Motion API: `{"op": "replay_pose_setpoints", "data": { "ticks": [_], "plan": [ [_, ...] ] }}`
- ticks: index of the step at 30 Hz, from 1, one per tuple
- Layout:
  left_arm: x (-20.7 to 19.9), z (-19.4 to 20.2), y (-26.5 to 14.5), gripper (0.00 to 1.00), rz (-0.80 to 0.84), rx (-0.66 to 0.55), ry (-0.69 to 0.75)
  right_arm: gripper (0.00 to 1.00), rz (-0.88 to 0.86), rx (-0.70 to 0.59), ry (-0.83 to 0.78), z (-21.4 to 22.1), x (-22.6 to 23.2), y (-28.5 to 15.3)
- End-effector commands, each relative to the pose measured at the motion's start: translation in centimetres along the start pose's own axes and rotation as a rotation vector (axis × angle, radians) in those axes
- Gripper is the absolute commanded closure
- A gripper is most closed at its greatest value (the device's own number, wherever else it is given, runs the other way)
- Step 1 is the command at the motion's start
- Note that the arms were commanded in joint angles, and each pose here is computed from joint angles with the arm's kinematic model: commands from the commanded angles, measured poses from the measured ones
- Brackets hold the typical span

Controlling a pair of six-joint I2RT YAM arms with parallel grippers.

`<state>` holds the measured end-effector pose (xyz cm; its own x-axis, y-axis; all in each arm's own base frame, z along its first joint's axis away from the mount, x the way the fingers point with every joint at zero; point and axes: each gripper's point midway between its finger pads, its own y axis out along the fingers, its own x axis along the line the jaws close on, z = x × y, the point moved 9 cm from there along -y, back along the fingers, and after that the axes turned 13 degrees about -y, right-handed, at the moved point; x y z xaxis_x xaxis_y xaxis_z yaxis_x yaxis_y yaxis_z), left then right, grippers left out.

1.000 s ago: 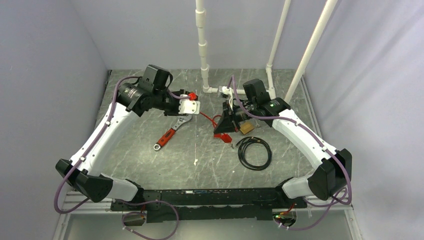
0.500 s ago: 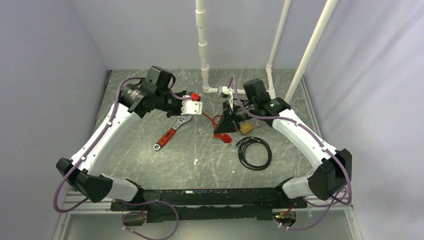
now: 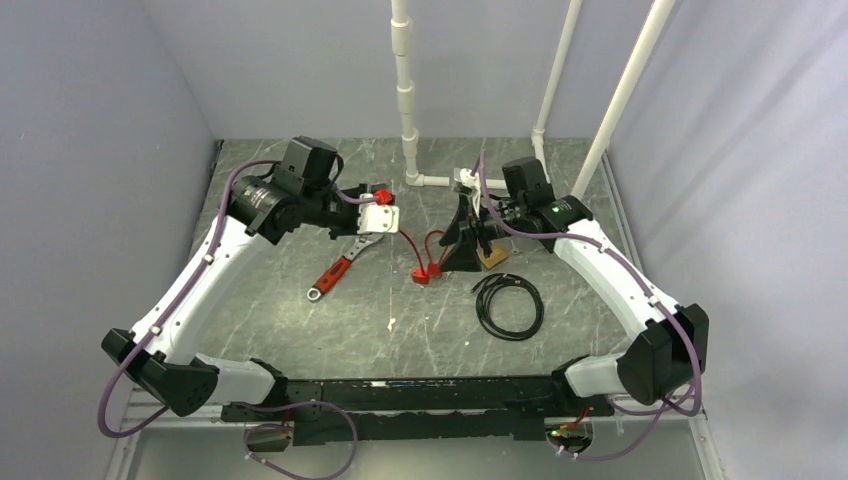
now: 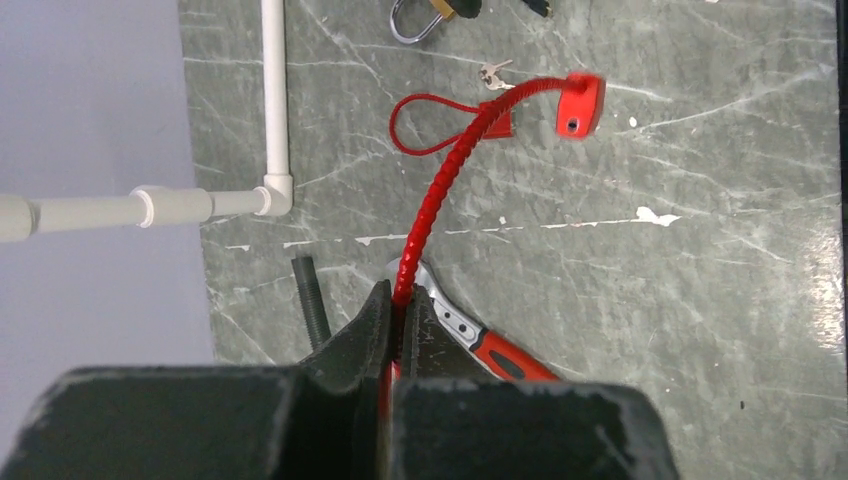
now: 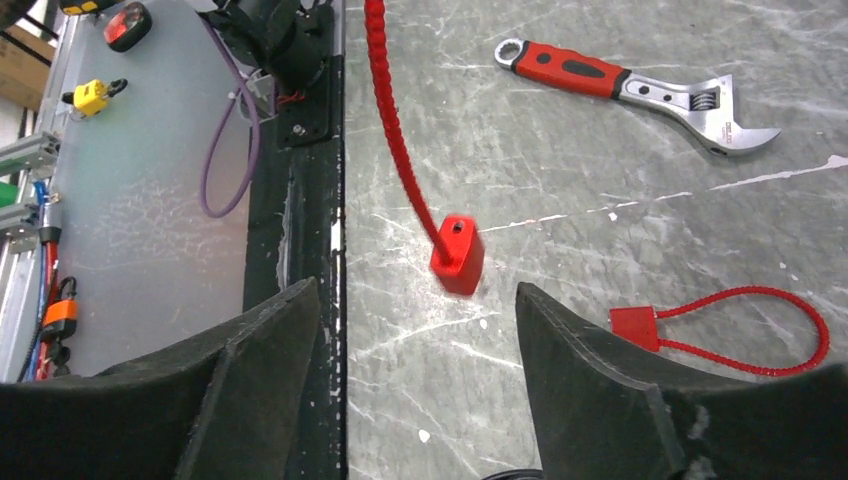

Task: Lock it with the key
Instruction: Lock the lock.

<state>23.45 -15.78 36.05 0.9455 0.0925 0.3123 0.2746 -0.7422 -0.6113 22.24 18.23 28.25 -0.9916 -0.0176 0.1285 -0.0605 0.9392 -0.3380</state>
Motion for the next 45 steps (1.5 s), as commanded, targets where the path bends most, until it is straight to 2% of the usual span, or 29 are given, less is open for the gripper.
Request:
{"op": "replay_pose_setpoints", "data": {
  "ticks": [1,7,14,20,28,38,40,45],
  "plan": [
    [0.4,-2.2,-1.5,1.00,-0.028,-0.122,-0.008,0.25,0.012,-0.048,-0.144,-0.3,0.9,-0.6],
    [0.8,-3.3,-1.7,1.00,-0.035,-0.197,-0.072,0.23,0.031,-0.081,-0.234,0.4,1.8,-0.8],
    [0.9,-4.7,-1.8,1.00,-0.014,-0.275,-0.154,0.23,0.029,-0.087,-0.239,1.2,2.2,-0.6],
    [1.0,-5.0,-1.9,1.00,-0.013,-0.295,-0.193,0.27,0.043,-0.084,-0.259,1.3,1.9,-0.6],
    [1.2,-5.5,-2.2,1.00,-0.017,-0.321,-0.228,0.48,0.045,-0.089,-0.271,1.5,2.2,-0.6],
    [1.5,-5.4,-2.1,1.00,-0.020,-0.335,-0.244,0.57,0.046,-0.088,-0.272,1.7,2.2,-0.6],
    [1.6,-5.4,-2.2,1.00,-0.022,-0.336,-0.250,0.63,0.047,-0.091,-0.272,1.6,2.2,-0.6],
    [1.7,-5.4,-2.2,1.00,-0.013,-0.359,-0.304,0.89,0.060,-0.105,-0.277,1.2,2.0,-0.7]
  ]
}}
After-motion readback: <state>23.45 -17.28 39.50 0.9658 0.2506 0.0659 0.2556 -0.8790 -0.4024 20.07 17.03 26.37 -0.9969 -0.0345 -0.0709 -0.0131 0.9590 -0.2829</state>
